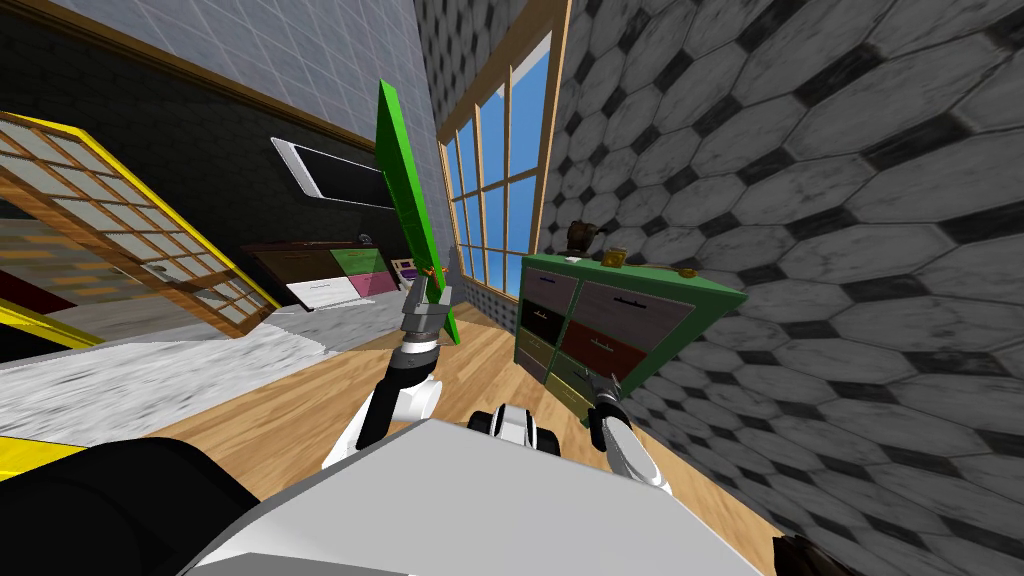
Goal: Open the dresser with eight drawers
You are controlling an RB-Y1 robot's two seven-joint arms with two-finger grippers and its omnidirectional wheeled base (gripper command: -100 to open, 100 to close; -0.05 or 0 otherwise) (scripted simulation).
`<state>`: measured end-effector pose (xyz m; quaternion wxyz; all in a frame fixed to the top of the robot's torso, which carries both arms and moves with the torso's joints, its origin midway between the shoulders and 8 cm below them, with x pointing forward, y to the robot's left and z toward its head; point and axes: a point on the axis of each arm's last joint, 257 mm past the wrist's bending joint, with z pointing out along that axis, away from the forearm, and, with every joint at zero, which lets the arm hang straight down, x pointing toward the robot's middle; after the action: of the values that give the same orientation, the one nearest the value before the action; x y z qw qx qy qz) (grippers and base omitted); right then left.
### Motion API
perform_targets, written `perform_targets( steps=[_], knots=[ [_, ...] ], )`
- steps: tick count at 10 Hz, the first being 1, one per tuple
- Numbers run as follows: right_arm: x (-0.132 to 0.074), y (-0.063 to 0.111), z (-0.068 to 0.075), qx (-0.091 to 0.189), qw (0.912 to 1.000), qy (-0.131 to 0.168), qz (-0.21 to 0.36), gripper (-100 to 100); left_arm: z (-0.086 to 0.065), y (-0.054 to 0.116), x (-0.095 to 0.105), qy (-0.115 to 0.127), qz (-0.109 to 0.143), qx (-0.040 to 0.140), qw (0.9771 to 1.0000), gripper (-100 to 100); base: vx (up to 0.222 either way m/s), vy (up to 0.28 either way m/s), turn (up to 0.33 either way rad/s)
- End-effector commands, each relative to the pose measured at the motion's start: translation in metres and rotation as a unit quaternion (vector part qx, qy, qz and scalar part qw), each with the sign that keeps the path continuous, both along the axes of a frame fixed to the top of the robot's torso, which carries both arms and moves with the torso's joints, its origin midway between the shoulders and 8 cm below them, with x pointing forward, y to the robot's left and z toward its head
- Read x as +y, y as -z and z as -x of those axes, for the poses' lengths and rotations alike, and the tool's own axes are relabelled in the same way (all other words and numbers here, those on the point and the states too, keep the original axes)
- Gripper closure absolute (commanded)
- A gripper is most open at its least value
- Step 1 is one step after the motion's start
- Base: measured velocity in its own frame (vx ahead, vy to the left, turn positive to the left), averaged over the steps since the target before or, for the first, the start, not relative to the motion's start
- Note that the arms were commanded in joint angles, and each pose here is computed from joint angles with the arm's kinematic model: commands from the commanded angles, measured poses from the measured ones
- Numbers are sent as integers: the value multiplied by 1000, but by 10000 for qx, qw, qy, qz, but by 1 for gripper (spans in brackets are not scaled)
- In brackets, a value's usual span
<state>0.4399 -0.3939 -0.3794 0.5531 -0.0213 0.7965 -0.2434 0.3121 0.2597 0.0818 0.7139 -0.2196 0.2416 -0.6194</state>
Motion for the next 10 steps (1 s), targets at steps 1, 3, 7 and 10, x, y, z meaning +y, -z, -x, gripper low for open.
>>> perform_targets(
  steps=[1, 3, 7, 10],
  knots=[
    [-17, -2, -3, 71, 9987, 48, 505, -100, 0, 0, 0, 0, 0, 0, 10000, 0, -12, 26, 29],
    [-31, -6, -5, 120, 9956, 84, 922, -100, 0, 0, 0, 0, 0, 0, 10000, 0, -9, 38, 27],
    [-54, -22, -11, 171, 9817, 49, 1896, -100, 0, 0, 0, 0, 0, 0, 10000, 0, -14, 43, 24],
    [-64, -32, -15, 180, 9715, 17, 2362, -100, 0, 0, 0, 0, 0, 0, 10000, 0, -12, 34, 21]
  ],
)
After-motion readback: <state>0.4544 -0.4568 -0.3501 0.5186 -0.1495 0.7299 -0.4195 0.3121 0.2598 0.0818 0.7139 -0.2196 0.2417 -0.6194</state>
